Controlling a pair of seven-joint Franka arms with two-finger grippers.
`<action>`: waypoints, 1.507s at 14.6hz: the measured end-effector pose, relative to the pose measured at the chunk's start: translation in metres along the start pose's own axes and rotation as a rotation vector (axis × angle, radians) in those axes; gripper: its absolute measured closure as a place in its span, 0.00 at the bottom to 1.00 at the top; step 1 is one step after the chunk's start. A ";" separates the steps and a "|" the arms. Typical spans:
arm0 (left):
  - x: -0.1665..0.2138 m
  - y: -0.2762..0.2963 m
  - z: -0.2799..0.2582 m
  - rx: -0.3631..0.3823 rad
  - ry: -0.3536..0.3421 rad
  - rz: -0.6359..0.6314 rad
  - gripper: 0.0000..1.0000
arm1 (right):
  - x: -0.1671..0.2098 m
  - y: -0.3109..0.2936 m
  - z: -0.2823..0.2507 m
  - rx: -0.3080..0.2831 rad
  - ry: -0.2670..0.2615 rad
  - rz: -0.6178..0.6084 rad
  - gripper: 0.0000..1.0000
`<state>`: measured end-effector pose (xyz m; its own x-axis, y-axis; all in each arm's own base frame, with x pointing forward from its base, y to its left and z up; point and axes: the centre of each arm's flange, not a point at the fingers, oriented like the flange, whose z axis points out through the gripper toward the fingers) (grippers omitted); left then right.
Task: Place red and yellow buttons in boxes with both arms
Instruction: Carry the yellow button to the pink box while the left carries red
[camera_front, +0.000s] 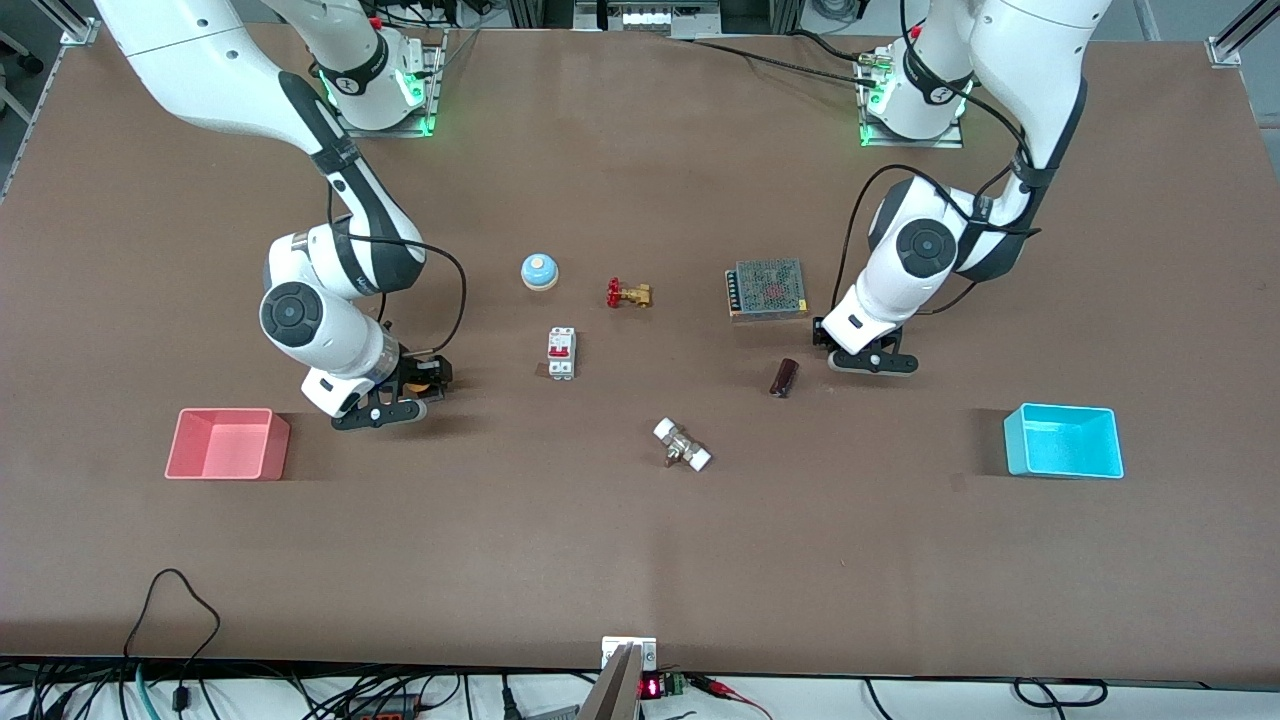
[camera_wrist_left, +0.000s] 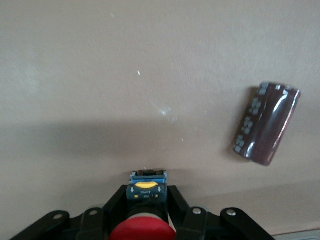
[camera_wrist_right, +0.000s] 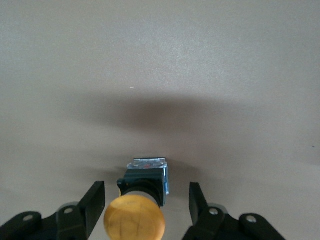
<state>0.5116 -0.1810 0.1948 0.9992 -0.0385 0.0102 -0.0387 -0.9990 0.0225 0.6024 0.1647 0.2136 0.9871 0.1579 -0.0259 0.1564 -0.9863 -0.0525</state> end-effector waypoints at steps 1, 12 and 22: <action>0.005 -0.003 -0.007 0.003 0.003 -0.008 0.63 | 0.000 0.000 0.000 0.000 0.000 -0.001 0.25; 0.114 -0.070 -0.174 0.052 -0.112 -0.064 0.63 | 0.011 0.020 -0.034 -0.008 0.041 -0.019 0.59; 0.174 -0.264 -0.127 0.154 -0.085 0.055 0.63 | 0.030 0.199 -0.202 -0.039 0.053 0.140 0.59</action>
<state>0.6943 0.0786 0.3178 0.9930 -0.0889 -0.0772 -0.0984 -0.9868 -0.1287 0.6701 -0.0362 0.4038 0.9996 0.0171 0.0223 0.0174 -0.9998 -0.0135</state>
